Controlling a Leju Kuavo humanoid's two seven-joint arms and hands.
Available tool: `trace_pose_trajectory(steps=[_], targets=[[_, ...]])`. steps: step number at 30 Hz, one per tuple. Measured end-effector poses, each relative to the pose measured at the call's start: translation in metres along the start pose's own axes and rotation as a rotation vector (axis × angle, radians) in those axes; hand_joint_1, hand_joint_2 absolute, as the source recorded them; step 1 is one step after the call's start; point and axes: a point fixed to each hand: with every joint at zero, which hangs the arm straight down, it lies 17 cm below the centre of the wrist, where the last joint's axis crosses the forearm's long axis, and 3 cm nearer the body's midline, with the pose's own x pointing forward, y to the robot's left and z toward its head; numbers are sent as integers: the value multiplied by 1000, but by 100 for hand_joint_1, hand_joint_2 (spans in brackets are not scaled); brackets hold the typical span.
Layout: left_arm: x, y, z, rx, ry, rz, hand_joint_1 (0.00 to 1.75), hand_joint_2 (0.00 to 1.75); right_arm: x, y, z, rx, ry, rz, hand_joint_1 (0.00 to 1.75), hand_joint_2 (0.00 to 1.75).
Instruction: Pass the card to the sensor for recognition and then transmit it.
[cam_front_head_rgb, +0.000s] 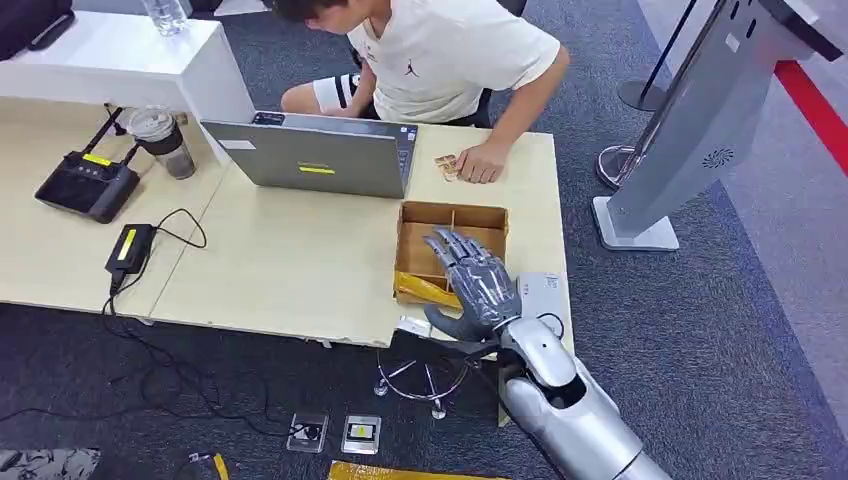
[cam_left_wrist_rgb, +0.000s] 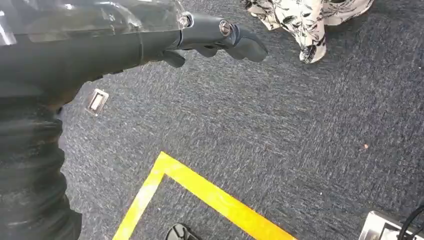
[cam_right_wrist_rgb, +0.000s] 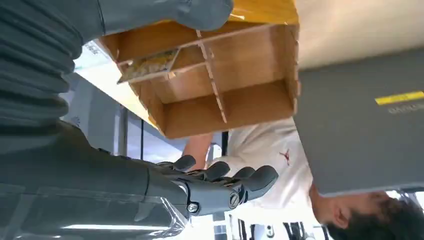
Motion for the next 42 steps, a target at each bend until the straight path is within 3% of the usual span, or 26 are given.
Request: trace_pose_trajectory(steps=[11,42], targets=[[2,-1,0,-1,4,1,0,175,-18,26,-1,74,40,23,0,175],[2,-1,0,-2,7,1,0,175,-65,31,-5,117,145,83,0,175]])
